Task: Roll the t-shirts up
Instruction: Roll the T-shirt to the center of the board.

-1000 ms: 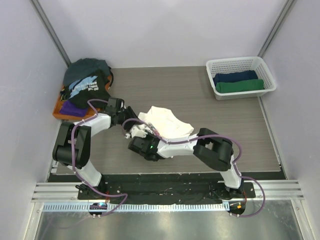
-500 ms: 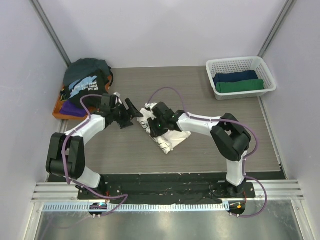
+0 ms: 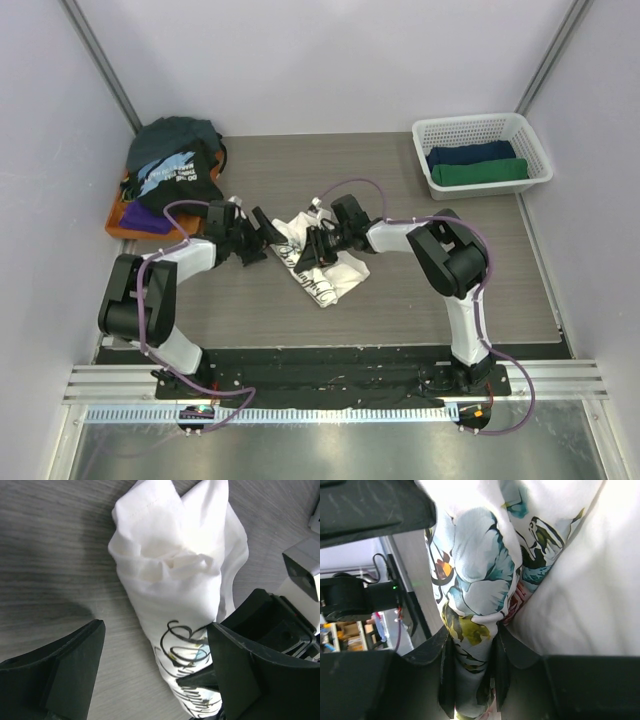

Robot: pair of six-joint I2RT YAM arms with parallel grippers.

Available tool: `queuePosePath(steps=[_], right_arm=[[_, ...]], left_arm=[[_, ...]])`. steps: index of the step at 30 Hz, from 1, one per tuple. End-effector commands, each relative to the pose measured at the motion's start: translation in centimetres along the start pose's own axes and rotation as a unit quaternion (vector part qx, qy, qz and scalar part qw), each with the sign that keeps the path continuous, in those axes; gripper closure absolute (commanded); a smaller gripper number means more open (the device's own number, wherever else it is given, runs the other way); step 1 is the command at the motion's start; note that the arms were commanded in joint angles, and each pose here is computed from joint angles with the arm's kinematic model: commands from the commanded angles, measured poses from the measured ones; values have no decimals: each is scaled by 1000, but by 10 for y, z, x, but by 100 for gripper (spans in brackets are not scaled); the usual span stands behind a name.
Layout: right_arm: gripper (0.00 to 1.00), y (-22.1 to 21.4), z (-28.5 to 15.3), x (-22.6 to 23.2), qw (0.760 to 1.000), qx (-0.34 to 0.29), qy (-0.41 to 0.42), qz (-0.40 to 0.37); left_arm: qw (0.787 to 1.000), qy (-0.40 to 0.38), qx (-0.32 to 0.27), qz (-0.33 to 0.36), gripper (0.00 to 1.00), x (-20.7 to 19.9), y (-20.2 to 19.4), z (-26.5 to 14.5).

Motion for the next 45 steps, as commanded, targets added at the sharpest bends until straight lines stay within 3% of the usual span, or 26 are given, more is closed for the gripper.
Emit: queuePosePath(steps=[1, 12, 15, 16, 22, 23, 26, 33, 37, 39, 45], right_arm=[[99, -55, 11, -18, 992, 87, 2, 88], [99, -58, 7, -22, 992, 96, 14, 86], [99, -57, 6, -25, 991, 97, 15, 91], [99, -55, 6, -25, 991, 96, 17, 90], [68, -52, 2, -20, 992, 95, 21, 78], [57, -50, -2, -16, 992, 97, 15, 76], [41, -47, -14, -5, 994, 94, 3, 54], [24, -48, -46, 14, 996, 76, -52, 21], [30, -55, -58, 22, 995, 75, -65, 13], [39, -59, -61, 24, 995, 78, -65, 14], [83, -81, -56, 18, 995, 81, -39, 44]], left_arm=[[998, -25, -52, 1, 13, -6, 20, 14], [999, -23, -44, -13, 28, 4, 28, 49], [999, -39, -30, -16, 53, 1, 26, 54], [999, -36, -29, -20, 67, 2, 26, 54], [998, -11, -61, -5, 100, 2, 30, 40], [998, -8, -63, -3, 100, 3, 30, 37], [997, 4, -81, 11, 100, 2, 33, 29], [996, 24, -81, 30, 100, 4, 31, 24], [996, 26, -70, 39, 100, 3, 28, 28], [996, 28, -69, 40, 100, 4, 28, 29], [997, 30, -63, 43, 100, 5, 26, 32]])
Point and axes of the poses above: each gripper's point midway between its finger pads, its own z axis out along the fingers, its own x axis along the line the jaws close on, y = z × x, the point moved 6 cm from there along -z, back along the fingers, and after that the axes turned 7 degrees about -z, right-handed, at the moved point
